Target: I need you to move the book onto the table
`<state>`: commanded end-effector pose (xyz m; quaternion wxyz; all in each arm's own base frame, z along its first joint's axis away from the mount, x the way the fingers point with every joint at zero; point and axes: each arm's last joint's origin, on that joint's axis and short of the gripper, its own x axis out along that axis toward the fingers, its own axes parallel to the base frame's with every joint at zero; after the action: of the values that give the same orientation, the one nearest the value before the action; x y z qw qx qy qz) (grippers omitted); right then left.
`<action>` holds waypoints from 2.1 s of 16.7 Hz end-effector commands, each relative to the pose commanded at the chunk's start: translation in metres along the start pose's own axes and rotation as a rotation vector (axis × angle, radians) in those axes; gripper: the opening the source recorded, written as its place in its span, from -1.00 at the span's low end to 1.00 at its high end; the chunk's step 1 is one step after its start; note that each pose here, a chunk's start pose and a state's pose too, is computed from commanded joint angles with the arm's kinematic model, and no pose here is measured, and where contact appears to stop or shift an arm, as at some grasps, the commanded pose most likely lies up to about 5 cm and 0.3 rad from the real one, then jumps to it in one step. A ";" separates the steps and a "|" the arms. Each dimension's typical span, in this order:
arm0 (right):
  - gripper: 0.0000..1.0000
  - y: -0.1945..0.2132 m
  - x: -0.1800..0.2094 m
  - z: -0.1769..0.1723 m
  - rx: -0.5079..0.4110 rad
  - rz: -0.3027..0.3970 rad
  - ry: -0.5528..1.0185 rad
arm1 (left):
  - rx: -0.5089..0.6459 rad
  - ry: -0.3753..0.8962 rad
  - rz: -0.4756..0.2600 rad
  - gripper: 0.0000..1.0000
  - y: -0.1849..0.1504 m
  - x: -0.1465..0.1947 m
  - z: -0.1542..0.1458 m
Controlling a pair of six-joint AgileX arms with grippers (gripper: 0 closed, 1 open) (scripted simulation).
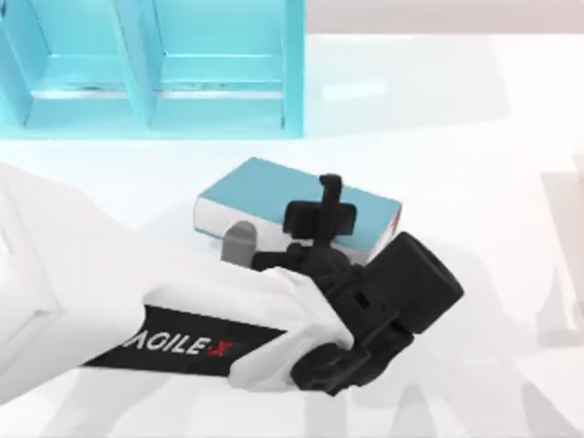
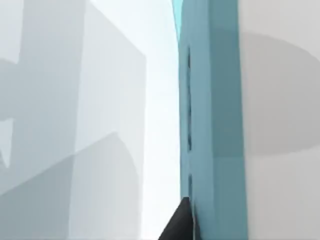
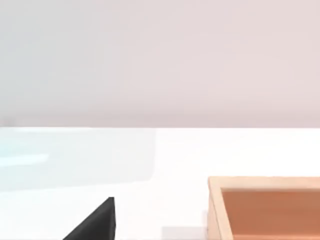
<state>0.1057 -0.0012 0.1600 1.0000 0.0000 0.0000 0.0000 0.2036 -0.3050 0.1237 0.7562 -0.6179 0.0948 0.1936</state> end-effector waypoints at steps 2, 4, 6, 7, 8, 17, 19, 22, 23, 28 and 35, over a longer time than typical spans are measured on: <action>1.00 0.000 0.000 0.000 0.000 0.000 0.000 | -0.089 0.022 -0.074 -1.00 0.003 -0.029 -0.019; 1.00 0.000 0.000 0.000 0.000 0.000 0.000 | -0.152 0.042 -0.121 -1.00 0.005 -0.049 -0.030; 1.00 0.000 0.000 0.000 0.000 0.000 0.000 | -0.180 0.052 -0.140 -1.00 0.006 -0.057 -0.035; 1.00 0.000 0.000 0.000 0.000 0.000 0.000 | -0.180 0.052 -0.140 -1.00 0.006 -0.057 -0.035; 1.00 0.000 0.000 0.000 0.000 0.000 0.000 | -0.180 0.052 -0.140 -1.00 0.006 -0.057 -0.035; 1.00 0.000 0.000 0.000 0.000 0.000 0.000 | -0.180 0.052 -0.140 -1.00 0.008 -0.062 -0.034; 1.00 0.000 0.000 0.000 0.000 0.000 0.000 | -0.173 0.049 -0.136 -1.00 0.010 -0.060 -0.033; 1.00 0.000 0.000 0.000 0.000 0.000 0.000 | -0.172 0.048 -0.135 -1.00 0.018 -0.056 -0.035; 1.00 0.000 0.000 0.000 0.000 0.000 0.000 | -0.172 0.049 -0.135 -1.00 0.023 -0.054 -0.037; 1.00 0.000 0.000 0.000 0.000 0.000 0.000 | -0.173 0.049 -0.136 -1.00 0.037 -0.048 -0.040; 1.00 0.000 0.000 0.000 0.000 0.000 0.000 | -0.173 0.049 -0.136 -0.25 0.037 -0.048 -0.040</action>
<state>0.1057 -0.0012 0.1600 1.0000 0.0000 0.0000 0.0000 0.1487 -0.3463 0.1006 0.7087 -0.6905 0.0541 0.1343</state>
